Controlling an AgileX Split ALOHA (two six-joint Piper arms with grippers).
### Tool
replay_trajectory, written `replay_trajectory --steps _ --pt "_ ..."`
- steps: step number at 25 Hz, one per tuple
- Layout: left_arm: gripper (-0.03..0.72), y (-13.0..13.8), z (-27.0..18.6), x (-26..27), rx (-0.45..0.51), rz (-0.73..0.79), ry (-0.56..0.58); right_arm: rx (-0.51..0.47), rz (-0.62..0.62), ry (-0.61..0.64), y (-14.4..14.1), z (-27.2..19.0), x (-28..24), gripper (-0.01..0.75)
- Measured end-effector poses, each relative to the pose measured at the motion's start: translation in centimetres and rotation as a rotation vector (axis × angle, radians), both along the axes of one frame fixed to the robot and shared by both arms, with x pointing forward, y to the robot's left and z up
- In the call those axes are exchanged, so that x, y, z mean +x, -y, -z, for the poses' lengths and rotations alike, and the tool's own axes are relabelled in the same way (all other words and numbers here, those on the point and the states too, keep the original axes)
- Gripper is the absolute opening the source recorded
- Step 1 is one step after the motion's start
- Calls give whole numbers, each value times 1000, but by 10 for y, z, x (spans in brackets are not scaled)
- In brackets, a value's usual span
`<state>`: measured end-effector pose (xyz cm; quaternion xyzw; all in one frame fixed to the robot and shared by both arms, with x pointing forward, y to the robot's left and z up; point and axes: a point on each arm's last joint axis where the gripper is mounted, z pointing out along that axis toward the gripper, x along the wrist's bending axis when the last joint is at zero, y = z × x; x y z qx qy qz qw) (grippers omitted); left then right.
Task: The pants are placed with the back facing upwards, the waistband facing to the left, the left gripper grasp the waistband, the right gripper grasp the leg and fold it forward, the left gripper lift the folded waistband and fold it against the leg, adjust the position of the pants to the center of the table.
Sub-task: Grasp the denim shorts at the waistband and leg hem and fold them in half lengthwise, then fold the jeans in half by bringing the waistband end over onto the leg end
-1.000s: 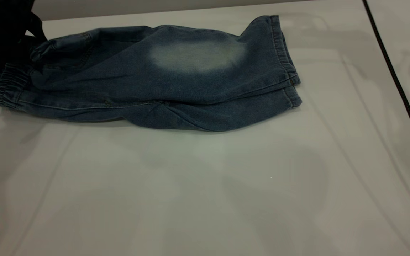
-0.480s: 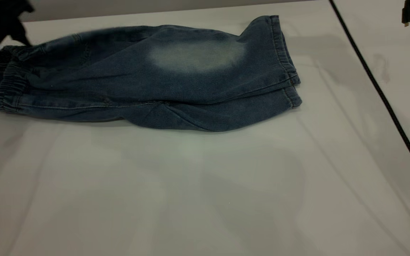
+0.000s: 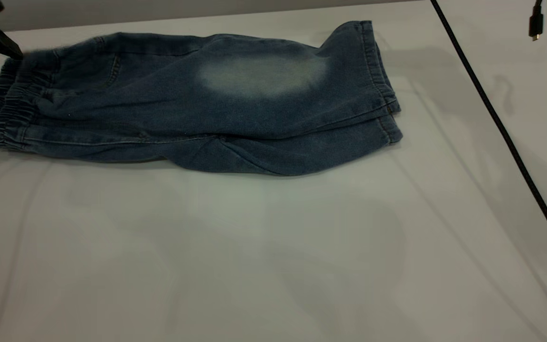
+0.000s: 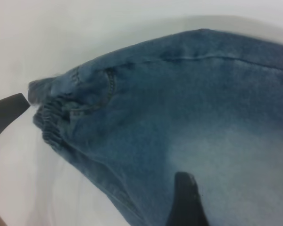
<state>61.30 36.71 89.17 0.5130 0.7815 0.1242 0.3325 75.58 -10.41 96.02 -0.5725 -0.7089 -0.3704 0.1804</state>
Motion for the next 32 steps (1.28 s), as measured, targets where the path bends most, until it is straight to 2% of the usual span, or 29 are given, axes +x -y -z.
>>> replay_trajectory --steps 5,10,14,16,19,22,27,29,32 --pt "422 5 -26 -5 -21 151 61 26 -38 48 -2 -10 -1 425" --pt "422 5 -53 -13 68 204 77 -40 -71 161 4 -39 -5 426" --pt "422 3 -52 -20 119 248 5 -147 -75 248 13 -62 -9 426" --pt "422 1 -45 -23 135 258 -54 -208 -67 267 17 -65 -9 426" --pt "423 -3 -41 -27 171 252 -121 -248 -66 265 18 -60 -8 426" --pt "423 -8 -39 -29 233 244 -156 -238 -93 269 6 -60 -12 426" --pt "424 -16 -40 -25 355 246 -128 -251 -124 287 -1 -59 -15 426" --pt "440 -16 -41 -25 355 243 -126 -255 -123 288 0 -59 -15 426" --pt "513 -14 -36 -27 306 240 -153 -258 -124 289 0 -59 -15 426"
